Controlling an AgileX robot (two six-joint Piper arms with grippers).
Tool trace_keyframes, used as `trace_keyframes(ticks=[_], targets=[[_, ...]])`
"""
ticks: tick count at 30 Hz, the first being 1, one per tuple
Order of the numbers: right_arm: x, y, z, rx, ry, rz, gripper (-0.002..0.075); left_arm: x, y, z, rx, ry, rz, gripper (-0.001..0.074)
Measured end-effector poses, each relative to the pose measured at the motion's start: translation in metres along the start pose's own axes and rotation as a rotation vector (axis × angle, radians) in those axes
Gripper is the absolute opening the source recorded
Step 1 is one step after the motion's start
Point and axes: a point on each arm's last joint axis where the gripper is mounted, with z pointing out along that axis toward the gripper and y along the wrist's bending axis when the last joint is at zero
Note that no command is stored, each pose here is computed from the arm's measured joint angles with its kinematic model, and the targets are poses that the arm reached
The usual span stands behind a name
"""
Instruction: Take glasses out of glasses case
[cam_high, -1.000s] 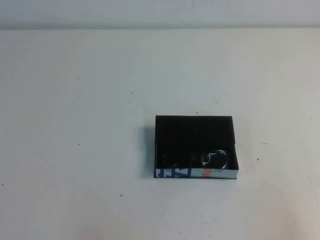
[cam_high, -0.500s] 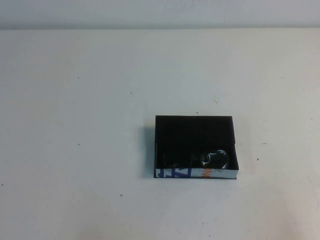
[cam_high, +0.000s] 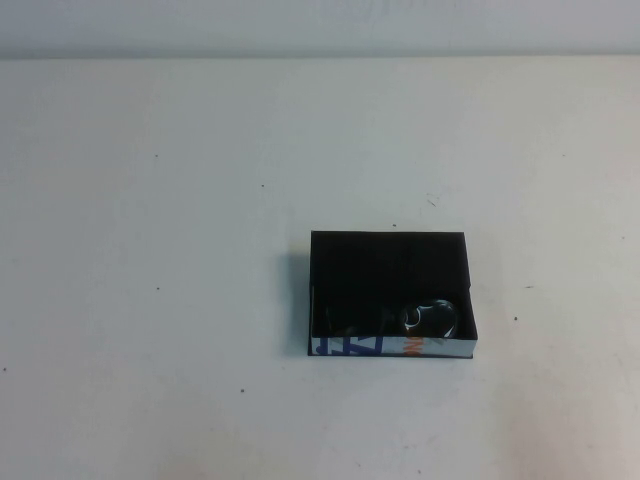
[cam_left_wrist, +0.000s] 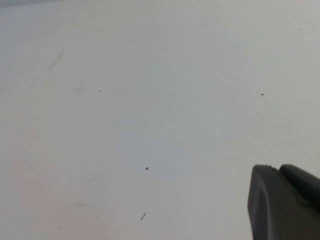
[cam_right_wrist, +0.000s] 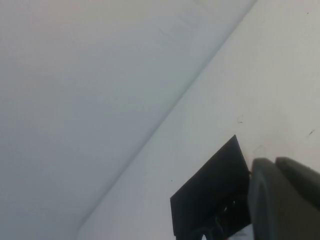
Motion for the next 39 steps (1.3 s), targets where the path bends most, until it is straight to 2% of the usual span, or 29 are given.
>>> trace_keyframes(ticks=[6, 11, 16, 19, 24, 28, 33, 39], targets=[[0.001, 0.0, 0.0, -0.004, 0.01, 0.01, -0.0018, 0.0, 0.0, 0.0, 0.0, 0.0, 0.0, -0.0004], [0.008, 0.008, -0.002, -0.042, 0.116, -0.202, -0.0018, 0.0, 0.0, 0.0, 0.0, 0.0, 0.0, -0.0004], [-0.012, 0.054, 0.0, -0.11, 0.148, -0.349, -0.0018, 0.0, 0.0, 0.0, 0.0, 0.0, 0.0, -0.0004], [-0.027, 0.085, 0.013, -0.131, 0.207, -0.569, -0.0018, 0.0, 0.0, 0.0, 0.0, 0.0, 0.0, -0.0004], [-0.049, 0.134, 0.053, -0.201, 0.439, -0.913, -0.0018, 0.0, 0.0, 0.0, 0.0, 0.0, 0.0, -0.0004], [-0.062, 0.159, 0.091, -0.289, 0.687, -1.146, -0.0018, 0.0, 0.0, 0.0, 0.0, 0.0, 0.0, -0.0004], [-0.065, 0.171, 0.139, -0.396, 0.962, -1.286, -0.0018, 0.0, 0.0, 0.0, 0.0, 0.0, 0.0, -0.0004], [-0.042, 0.166, 0.195, -0.385, 1.228, -1.539, -0.0018, 0.0, 0.0, 0.0, 0.0, 0.0, 0.0, -0.0005]])
